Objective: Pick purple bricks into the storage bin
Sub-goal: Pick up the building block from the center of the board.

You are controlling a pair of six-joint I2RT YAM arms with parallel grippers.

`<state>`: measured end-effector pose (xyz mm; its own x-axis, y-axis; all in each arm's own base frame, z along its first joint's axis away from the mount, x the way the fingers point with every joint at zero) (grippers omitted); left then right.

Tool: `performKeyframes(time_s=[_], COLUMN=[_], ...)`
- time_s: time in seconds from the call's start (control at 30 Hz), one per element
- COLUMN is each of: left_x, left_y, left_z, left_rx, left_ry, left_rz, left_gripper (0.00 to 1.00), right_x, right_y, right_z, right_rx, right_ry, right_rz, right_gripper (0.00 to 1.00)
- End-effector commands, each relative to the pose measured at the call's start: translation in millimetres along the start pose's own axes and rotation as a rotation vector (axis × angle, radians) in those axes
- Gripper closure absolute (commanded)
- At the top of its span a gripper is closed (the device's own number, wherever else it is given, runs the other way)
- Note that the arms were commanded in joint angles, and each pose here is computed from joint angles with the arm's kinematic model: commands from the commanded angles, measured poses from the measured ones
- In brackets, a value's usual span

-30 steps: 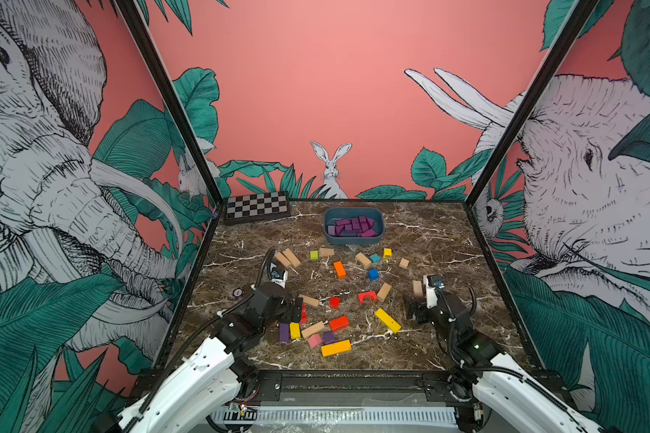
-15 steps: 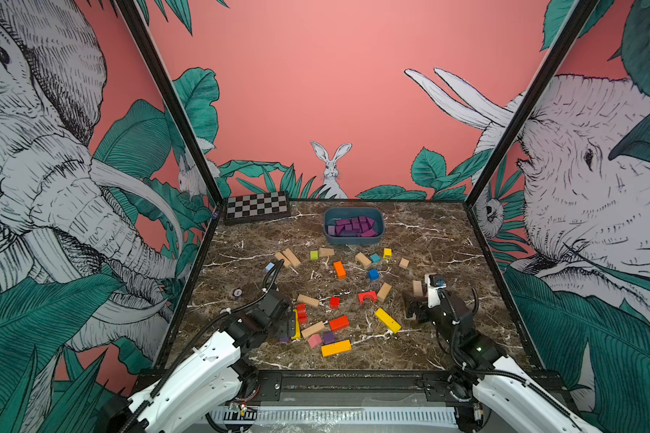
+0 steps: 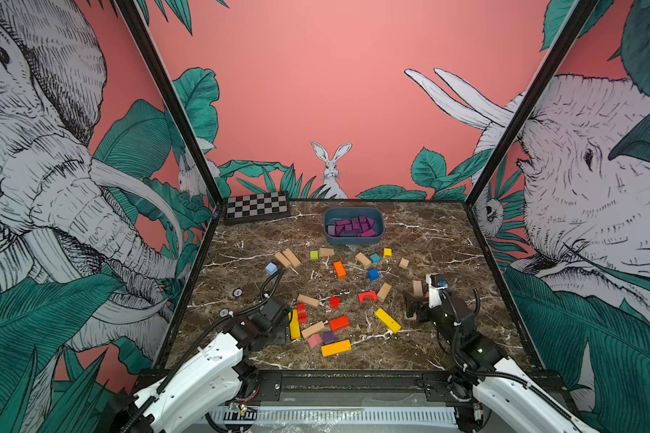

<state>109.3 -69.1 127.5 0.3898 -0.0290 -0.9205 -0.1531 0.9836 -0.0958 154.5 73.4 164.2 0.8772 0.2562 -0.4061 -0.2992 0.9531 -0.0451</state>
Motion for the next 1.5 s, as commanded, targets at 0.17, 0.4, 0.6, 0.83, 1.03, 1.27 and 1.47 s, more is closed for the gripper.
performKeyframes(time_s=[0.17, 0.4, 0.6, 0.83, 1.03, 1.27, 1.47], left_x=[11, 19, 23, 23, 15, -5, -40], left_y=[-5, -16, -18, -21, -17, -12, -25], left_z=[2, 8, 8, 9, 8, 12, 33], left_rx=[0.016, 0.047, 0.056, 0.05, 0.059, 0.063, 0.085], left_ry=[0.021, 0.057, 0.069, 0.078, 0.079, 0.049, -0.04], left_rz=[0.041, 0.053, 0.061, 0.041, 0.05, 0.049, -0.036], left_gripper=[0.19, 0.19, 0.19, 0.38, 0.55, 0.86, 0.94], right_x=[4, 4, 4, 4, 4, 5, 5], right_y=[1, 1, 1, 1, 1, 1, 1], right_z=[-1, -1, -1, -1, -1, -1, -1], right_rx=[-0.007, -0.008, -0.008, -0.005, -0.006, -0.007, -0.009], right_ry=[0.0, 0.002, 0.001, 0.001, 0.004, 0.006, 0.005], right_rz=[-0.005, -0.006, -0.007, -0.009, -0.006, -0.002, 0.0], right_gripper=[0.01, 0.01, 0.01, 0.01, 0.01, 0.01, 0.01])
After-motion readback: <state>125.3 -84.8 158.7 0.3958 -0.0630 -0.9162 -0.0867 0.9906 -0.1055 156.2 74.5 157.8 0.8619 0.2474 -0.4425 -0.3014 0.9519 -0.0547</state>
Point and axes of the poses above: each gripper's point midway between its finger pads, its own x axis out along the fingers, its own y axis along the line the jaws close on, z = x × y, the point moved 10 cm from there along -x, back along the fingers, and after that the axes turned 7 degrees about -x, right-handed, at the moved point
